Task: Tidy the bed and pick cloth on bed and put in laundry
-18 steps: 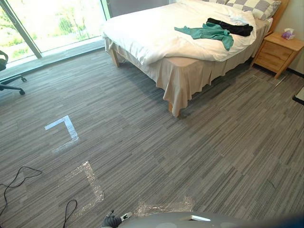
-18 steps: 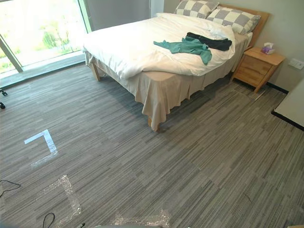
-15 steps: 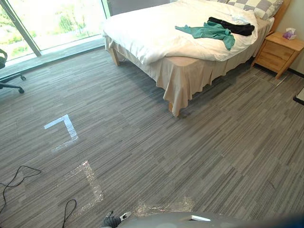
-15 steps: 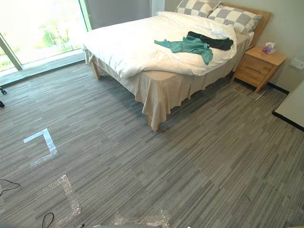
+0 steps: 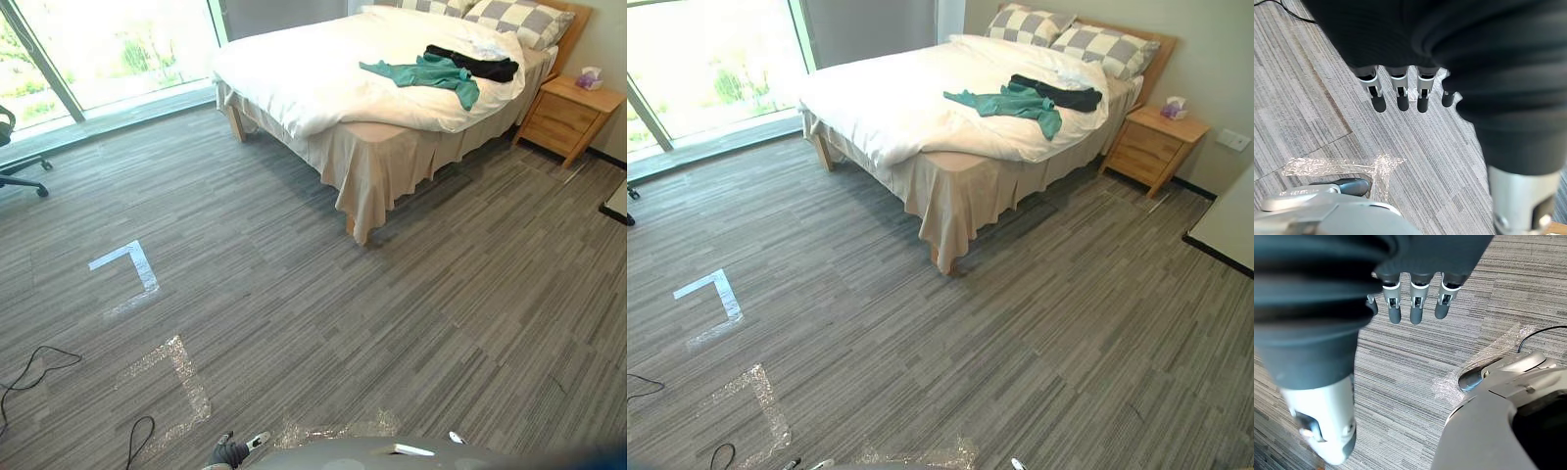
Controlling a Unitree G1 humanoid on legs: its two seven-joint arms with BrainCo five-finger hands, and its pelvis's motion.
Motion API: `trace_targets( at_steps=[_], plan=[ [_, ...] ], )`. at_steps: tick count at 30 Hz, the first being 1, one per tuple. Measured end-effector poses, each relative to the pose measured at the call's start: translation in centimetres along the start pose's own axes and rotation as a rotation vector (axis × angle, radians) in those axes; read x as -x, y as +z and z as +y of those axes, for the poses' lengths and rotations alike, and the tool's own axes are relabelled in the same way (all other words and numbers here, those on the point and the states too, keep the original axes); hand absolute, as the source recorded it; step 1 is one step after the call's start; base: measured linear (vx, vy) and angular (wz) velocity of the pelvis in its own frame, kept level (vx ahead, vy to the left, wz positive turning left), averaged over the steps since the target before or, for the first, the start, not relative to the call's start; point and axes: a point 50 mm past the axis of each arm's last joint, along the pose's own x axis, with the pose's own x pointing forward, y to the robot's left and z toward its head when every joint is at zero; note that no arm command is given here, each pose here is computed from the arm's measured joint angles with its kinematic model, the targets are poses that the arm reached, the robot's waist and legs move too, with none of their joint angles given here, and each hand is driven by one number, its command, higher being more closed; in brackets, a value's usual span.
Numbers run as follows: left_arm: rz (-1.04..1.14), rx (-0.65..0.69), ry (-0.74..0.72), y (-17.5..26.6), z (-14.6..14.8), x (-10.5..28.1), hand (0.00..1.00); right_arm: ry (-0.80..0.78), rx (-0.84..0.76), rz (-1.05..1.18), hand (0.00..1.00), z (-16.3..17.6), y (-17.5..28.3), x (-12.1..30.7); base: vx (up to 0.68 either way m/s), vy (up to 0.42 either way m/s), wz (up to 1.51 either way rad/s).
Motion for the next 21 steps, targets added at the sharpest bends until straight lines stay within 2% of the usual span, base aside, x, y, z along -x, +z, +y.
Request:
trace_targets(
  at_steps=[21],
  plan=[
    [-0.003, 0.001, 0.001, 0.02, 0.04, 0.0, 0.0, 0.004, 0.013, 0.0, 0.0, 0.1, 0.03, 0.0, -0.04, -0.03, -0.09]
  ],
)
